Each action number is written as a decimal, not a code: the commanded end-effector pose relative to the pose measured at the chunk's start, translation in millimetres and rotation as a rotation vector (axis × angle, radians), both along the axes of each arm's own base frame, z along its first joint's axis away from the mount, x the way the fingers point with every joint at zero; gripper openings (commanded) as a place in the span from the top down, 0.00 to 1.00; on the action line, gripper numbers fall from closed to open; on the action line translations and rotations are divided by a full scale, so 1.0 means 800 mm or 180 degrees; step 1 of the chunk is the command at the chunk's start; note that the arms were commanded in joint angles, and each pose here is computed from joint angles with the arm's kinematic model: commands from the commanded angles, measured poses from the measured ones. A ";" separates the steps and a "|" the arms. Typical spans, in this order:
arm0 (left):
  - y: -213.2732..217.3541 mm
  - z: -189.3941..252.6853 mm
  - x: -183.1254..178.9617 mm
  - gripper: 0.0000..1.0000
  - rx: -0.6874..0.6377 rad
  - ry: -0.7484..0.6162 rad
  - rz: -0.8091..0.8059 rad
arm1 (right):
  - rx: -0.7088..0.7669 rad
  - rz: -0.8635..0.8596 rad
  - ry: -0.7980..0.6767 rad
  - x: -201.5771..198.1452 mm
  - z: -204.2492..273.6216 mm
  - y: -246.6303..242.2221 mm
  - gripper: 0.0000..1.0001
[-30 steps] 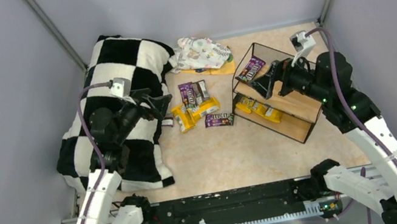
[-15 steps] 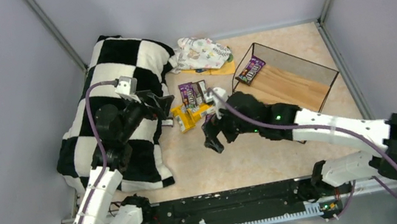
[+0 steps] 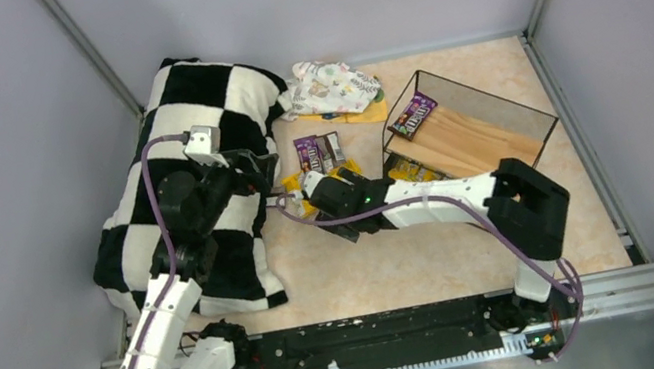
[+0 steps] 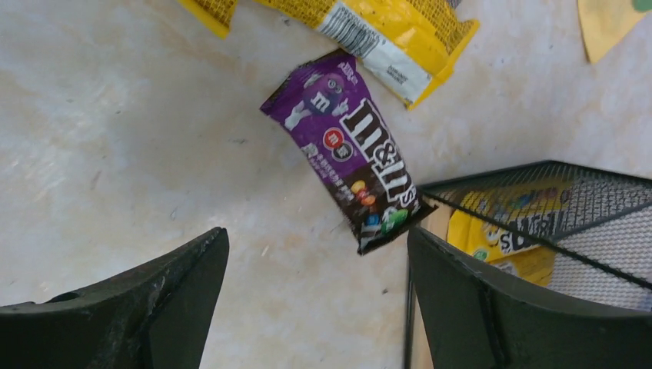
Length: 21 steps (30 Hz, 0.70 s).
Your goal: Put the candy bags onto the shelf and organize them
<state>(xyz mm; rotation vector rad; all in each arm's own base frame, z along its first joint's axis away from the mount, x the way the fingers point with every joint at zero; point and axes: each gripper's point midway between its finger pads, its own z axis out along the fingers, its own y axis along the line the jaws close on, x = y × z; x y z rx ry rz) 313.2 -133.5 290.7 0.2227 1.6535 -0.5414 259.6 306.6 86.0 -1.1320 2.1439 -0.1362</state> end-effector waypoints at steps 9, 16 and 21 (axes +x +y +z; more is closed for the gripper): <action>-0.003 0.028 0.004 0.02 0.0014 -0.0203 -0.0031 | 0.0299 0.0000 0.0047 0.091 -0.010 0.037 0.11; -0.003 0.025 0.006 0.02 0.0024 -0.0178 -0.0029 | 0.0468 -0.0252 0.0352 0.109 -0.041 0.019 0.08; -0.004 0.024 0.007 0.02 0.0027 -0.0167 -0.0039 | 0.0597 -0.0263 0.0670 0.084 -0.065 0.020 0.11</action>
